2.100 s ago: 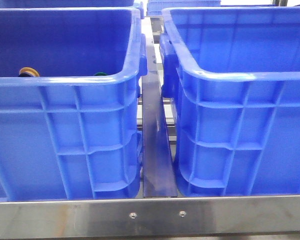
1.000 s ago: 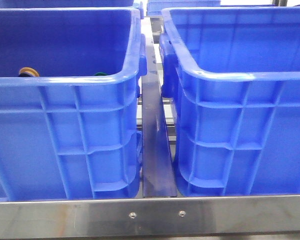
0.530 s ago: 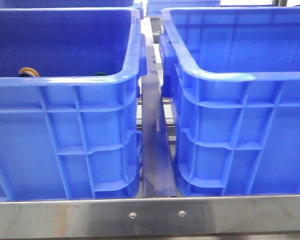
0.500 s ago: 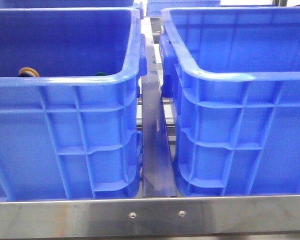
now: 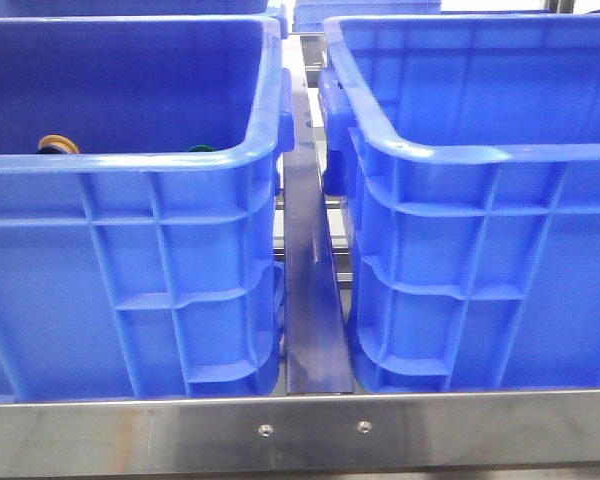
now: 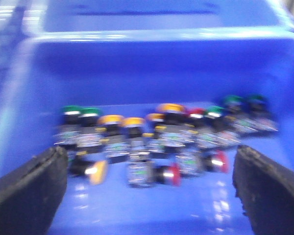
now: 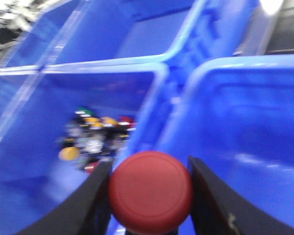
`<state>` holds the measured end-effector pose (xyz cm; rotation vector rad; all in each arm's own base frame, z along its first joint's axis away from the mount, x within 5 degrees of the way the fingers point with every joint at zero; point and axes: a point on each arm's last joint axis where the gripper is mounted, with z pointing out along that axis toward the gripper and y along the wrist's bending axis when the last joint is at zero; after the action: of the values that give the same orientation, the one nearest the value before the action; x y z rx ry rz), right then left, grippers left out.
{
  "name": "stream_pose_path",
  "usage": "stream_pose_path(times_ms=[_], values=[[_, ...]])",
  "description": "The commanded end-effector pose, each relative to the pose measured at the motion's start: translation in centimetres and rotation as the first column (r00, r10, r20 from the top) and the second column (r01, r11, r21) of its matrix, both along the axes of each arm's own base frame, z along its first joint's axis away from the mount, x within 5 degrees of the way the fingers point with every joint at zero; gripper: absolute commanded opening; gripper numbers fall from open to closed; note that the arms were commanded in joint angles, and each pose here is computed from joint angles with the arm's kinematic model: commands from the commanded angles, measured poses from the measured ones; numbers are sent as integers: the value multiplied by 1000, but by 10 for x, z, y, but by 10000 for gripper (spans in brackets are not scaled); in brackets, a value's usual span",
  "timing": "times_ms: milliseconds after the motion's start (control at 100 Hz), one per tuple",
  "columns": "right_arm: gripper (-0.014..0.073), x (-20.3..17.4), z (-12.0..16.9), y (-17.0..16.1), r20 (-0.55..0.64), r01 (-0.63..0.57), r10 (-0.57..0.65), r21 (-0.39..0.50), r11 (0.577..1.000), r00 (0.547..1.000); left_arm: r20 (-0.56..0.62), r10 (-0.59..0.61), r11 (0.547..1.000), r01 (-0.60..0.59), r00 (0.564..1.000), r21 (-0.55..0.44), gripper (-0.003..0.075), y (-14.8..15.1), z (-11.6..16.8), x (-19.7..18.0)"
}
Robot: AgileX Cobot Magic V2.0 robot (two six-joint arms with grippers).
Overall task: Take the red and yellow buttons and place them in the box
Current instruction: 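Carry the red button into the empty bin and open the right gripper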
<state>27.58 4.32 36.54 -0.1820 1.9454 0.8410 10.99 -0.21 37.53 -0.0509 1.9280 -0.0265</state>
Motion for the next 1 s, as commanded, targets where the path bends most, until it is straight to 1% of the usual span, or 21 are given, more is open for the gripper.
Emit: stream_pose_path(times_ms=[0, 70, 120, 140, 190, 210, 260, 290, 350, 420, 520, 600, 720, 890, 990], values=[[151, -2, 21, -8, 118, 90, -85, -35, 995, 989, 96, 39, 999, -38, 995, -15, 554, 5, 12, -5], [151, 2, 21, -14, 156, 161, -148, -77, 984, 977, 104, 46, 999, -44, 994, -16, 437, 5, 13, -8], [151, 4, 22, -18, 185, 209, -188, -100, 973, 965, 111, 43, 999, -41, 993, -16, 322, 5, 13, -8], [151, 5, 22, -20, 196, 229, -205, -109, 967, 959, 111, 41, 999, -39, 993, -15, 291, 5, 13, -8], [151, 8, 19, -24, 216, 272, -240, -132, 953, 946, 111, 40, 999, -39, 993, -13, 167, 5, 13, -8], [151, 9, 18, -26, 224, 289, -254, -142, 947, 941, 111, 39, 999, -38, 993, -11, 137, 5, 13, -8], [151, 13, 13, -28, 233, 319, -277, -168, 933, 932, 111, 39, 999, -38, 993, -9, 22, 5, 13, -8], [151, 15, 8, -30, 230, 334, -290, -181, 925, 929, 111, 39, 999, -38, 993, -9, -22, 5, 13, -8], [151, 20, -2, -34, 220, 358, -313, -210, 910, 924, 111, 38, 999, -37, 993, -7, -20, 5, 13, -8], [151, 28, -16, -37, 190, 384, -347, -220, 897, 918, 112, 38, 999, -37, 993, -7, -20, 5, 13, -8], [151, 39, -32, -39, 146, 394, -369, -216, 894, 918, 112, 37, 999, -36, 993, -9, -20, 5, 13, -8], [151, 47, -43, -36, 122, 378, -359, -217, 900, 925, 111, 35, 999, -33, 993, -19, -20, 4, 13, -8], [151, 60, -59, -28, 123, 349, -327, -267, 898, 937, 110, 34, 999, -32, 993, -22, -20, 4, 13, -8], [151, 76, -85, -16, 121, 324, -301, -341, 882, 946, 110, 34, 999, -31, 993, -24, -20, 4, 13, -8], [151, 83, -95, -15, 114, 319, -298, -351, 880, 948, 110, 34, 999, -31, 993, -24, -20, 4, 13, -8]])
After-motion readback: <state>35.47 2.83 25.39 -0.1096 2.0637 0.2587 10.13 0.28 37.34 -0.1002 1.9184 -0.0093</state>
